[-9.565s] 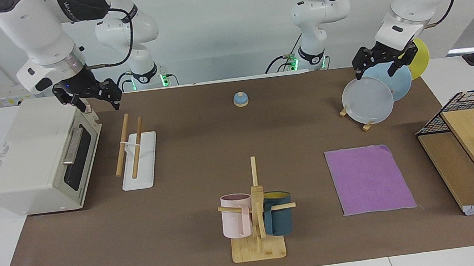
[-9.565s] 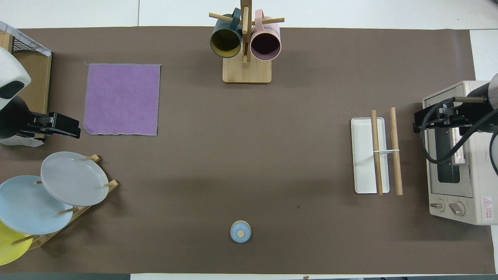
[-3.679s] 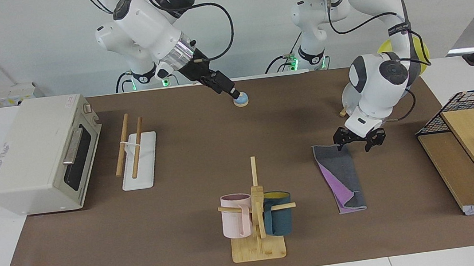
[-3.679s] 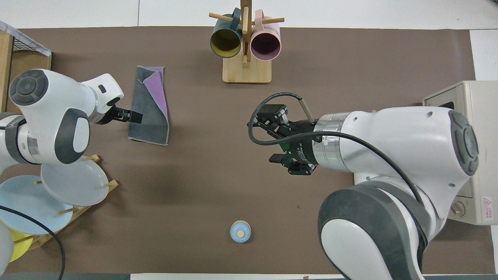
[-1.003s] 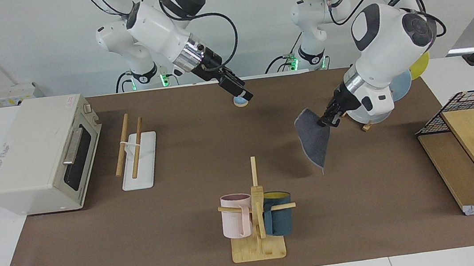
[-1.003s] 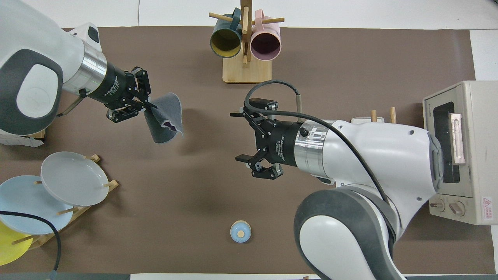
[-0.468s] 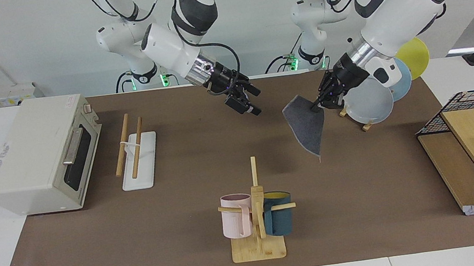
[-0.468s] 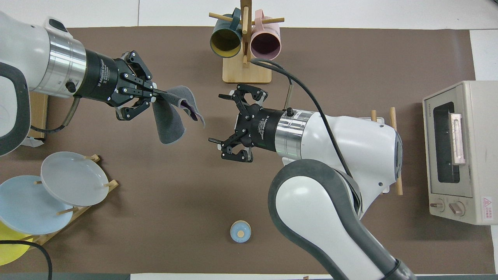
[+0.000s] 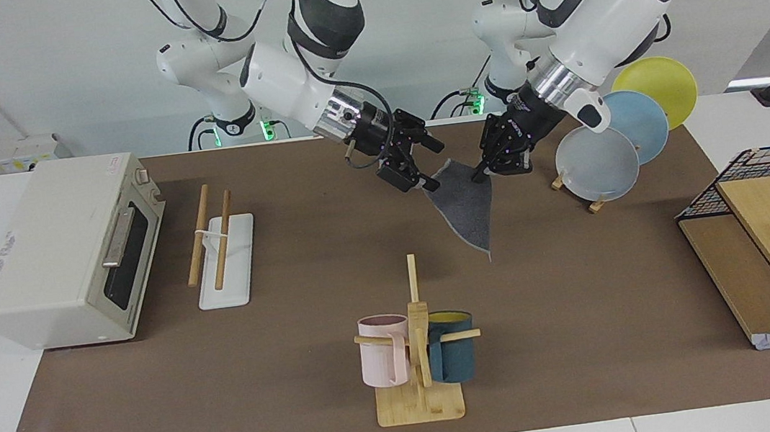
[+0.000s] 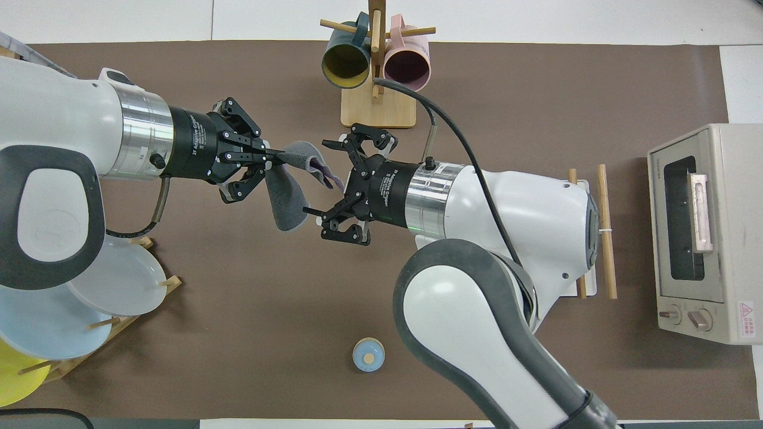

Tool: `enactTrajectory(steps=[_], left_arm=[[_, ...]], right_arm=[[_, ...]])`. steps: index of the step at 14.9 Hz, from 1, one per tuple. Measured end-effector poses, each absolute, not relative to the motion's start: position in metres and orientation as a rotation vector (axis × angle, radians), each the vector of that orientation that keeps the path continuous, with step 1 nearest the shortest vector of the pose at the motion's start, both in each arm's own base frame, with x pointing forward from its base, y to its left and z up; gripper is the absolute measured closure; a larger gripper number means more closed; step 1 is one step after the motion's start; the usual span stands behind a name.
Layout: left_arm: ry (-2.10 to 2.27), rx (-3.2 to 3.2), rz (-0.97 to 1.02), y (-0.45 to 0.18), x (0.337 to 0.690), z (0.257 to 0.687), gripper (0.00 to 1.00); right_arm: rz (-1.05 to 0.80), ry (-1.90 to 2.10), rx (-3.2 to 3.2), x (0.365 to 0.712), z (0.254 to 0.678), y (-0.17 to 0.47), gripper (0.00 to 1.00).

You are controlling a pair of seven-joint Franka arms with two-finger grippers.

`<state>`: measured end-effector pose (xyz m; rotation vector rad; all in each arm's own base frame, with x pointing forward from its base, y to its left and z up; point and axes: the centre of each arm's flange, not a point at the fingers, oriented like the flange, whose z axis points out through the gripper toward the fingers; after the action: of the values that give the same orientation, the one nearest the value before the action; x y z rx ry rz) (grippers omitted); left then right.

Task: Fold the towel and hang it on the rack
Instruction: 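Grasp the towel with the right gripper while the left gripper releases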

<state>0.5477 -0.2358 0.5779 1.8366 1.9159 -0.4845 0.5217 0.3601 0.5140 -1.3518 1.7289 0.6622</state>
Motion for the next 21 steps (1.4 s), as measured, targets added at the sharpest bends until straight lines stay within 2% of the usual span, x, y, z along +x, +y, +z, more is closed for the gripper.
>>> enactTrajectory(steps=[4, 5, 9, 13, 14, 19, 20, 21], left_arm=[[1.947, 1.799, -0.488, -0.237, 0.547, 0.579, 0.98], [1.949, 1.798, -0.489, -0.237, 0.547, 0.579, 0.98], [1.952, 1.796, -0.492, -0.237, 0.547, 0.578, 0.98], [1.957, 1.794, -0.494, -0.237, 0.546, 0.577, 0.98], [1.958, 1.793, -0.495, -0.237, 0.546, 0.577, 0.98], [1.948, 1.805, -0.495, -0.241, 0.545, 0.577, 0.98], [1.924, 1.828, -0.489, -0.242, 0.544, 0.577, 0.92], [1.892, 1.861, -0.483, -0.242, 0.543, 0.576, 0.81]], right_arm=[[0.628, 1.691, -1.4, 0.511, 0.507, 0.377, 0.0], [0.621, 1.683, -1.414, 0.511, 0.504, 0.379, 0.07], [0.606, 1.679, -1.424, 0.516, 0.499, 0.375, 0.52], [0.619, 1.686, -1.419, 0.524, 0.5, 0.364, 0.92], [0.625, 1.687, -1.419, 0.527, 0.5, 0.36, 0.98], [0.626, 1.686, -1.418, 0.528, 0.501, 0.359, 0.98], [0.626, 1.686, -1.419, 0.528, 0.501, 0.359, 0.98], [0.626, 1.686, -1.419, 0.528, 0.501, 0.359, 0.98]])
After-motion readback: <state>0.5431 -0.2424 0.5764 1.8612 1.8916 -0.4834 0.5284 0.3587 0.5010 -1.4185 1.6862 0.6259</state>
